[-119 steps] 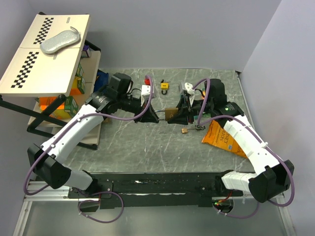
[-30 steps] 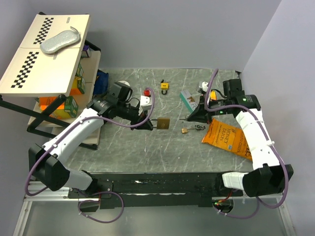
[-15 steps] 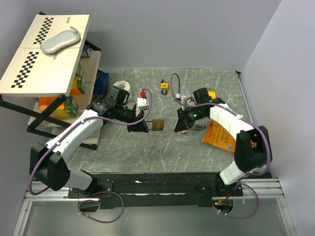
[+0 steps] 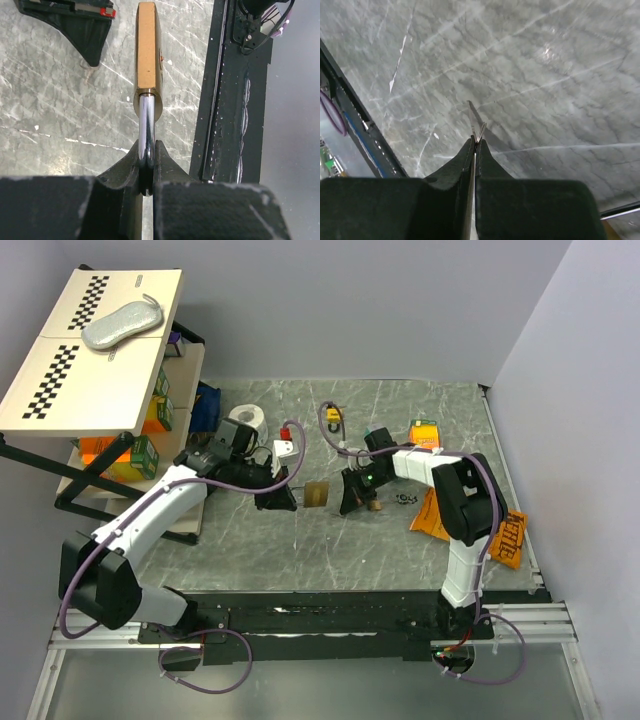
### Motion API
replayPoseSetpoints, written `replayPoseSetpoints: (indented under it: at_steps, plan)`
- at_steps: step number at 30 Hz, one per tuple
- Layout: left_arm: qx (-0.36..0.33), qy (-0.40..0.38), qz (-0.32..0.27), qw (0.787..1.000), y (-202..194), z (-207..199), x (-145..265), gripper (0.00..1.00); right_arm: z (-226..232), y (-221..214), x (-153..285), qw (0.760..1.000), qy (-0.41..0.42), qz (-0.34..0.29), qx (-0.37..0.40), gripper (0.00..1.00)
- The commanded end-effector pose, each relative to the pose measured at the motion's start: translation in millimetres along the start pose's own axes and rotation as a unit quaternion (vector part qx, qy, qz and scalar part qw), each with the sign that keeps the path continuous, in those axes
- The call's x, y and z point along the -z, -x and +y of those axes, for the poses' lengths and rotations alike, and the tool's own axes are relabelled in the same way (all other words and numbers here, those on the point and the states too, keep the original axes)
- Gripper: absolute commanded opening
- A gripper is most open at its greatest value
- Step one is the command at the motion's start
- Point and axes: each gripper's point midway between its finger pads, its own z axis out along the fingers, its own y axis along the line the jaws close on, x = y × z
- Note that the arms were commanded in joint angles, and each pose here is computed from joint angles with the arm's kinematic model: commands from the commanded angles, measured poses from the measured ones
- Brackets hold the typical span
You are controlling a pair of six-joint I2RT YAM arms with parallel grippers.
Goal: Lock with the key
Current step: Place the key at the center of the board.
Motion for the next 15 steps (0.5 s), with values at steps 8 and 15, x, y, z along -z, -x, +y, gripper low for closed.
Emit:
replayPoseSetpoints:
  at_steps: [8, 15]
  plan:
    - [-0.049, -0.007, -0.043, 0.998, 19.7, -12.0, 9.9, 0.01, -11.1, 24.6, 1.2, 0.999, -0.035, -0.012, -0.003, 0.50]
    - [-0.064, -0.032, -0.025, 0.997, 13.1, -17.4, 10.6, 0.01, 54.1, 45.0, 59.9, 0.989, 0.046, -0.083, 0.117, 0.64]
